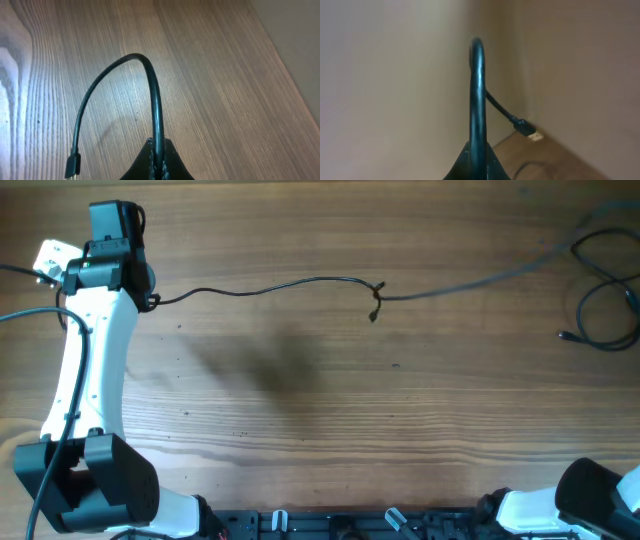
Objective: Untangle cables
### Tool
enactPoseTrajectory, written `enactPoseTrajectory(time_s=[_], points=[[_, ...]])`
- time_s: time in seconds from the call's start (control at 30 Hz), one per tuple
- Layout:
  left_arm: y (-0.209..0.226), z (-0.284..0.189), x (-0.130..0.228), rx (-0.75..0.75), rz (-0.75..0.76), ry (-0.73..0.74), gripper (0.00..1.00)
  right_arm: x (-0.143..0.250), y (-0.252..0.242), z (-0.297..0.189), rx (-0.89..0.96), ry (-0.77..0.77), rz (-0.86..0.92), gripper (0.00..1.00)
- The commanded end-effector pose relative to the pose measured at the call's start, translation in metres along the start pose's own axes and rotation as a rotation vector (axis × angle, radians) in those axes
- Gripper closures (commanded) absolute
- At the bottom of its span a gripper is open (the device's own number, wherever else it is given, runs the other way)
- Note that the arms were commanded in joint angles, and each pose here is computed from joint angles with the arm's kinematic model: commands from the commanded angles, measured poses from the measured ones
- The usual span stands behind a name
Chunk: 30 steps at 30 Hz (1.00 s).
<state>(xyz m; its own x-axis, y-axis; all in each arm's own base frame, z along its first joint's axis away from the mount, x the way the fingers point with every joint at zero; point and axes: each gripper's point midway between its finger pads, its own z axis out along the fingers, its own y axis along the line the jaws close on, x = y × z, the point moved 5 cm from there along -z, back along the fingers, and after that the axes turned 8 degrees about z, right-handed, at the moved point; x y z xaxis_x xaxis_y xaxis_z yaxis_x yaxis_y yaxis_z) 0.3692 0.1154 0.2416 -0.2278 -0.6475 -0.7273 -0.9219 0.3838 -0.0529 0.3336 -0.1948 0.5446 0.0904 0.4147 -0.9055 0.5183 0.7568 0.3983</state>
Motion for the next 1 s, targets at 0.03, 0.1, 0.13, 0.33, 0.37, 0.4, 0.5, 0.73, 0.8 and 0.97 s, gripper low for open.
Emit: enactPoseTrajectory(time_s=[0.03, 0.1, 0.13, 0.33, 0.37, 0.4, 0.5, 0.73, 0.8, 0.97], points=[[0.008, 0.001, -0.014, -0.071, 0.002, -0.096, 0.96, -0.015, -0.037, 0.009, 0.169, -0.083, 0.024, 0.96], [0.009, 0.002, -0.016, -0.075, -0.004, -0.098, 0.96, -0.012, -0.038, 0.014, 0.170, -0.072, 0.024, 0.96], [0.011, 0.004, -0.017, -0.079, -0.010, -0.099, 0.96, -0.010, -0.039, 0.019, 0.174, -0.064, 0.021, 0.96], [0.053, 0.034, -0.047, -0.173, -0.129, -0.086, 0.96, 0.007, -0.046, 0.039, 0.181, 0.001, 0.019, 0.96], [0.058, 0.042, -0.049, -0.147, -0.164, -0.034, 0.96, 0.012, -0.036, 0.040, 0.100, 0.039, 0.022, 0.96], [0.060, 0.049, -0.047, -0.107, -0.190, 0.031, 0.96, 0.020, -0.025, 0.041, 0.001, 0.097, 0.026, 0.96], [0.050, 0.051, -0.038, -0.015, -0.179, 0.132, 0.96, 0.047, 0.009, 0.035, -0.248, 0.267, -0.005, 0.96], [-0.036, -0.002, 0.028, 0.556, 0.264, 0.440, 0.96, 0.154, 0.110, -0.012, -0.587, 0.720, -0.082, 0.96], [-0.060, -0.029, 0.048, 0.761, 0.416, 0.486, 0.96, 0.198, 0.136, -0.029, -0.633, 0.888, -0.128, 0.96], [-0.084, -0.076, 0.084, 1.020, 0.607, 0.555, 0.96, 0.326, 0.171, -0.035, -0.535, 1.247, -0.290, 0.96]])
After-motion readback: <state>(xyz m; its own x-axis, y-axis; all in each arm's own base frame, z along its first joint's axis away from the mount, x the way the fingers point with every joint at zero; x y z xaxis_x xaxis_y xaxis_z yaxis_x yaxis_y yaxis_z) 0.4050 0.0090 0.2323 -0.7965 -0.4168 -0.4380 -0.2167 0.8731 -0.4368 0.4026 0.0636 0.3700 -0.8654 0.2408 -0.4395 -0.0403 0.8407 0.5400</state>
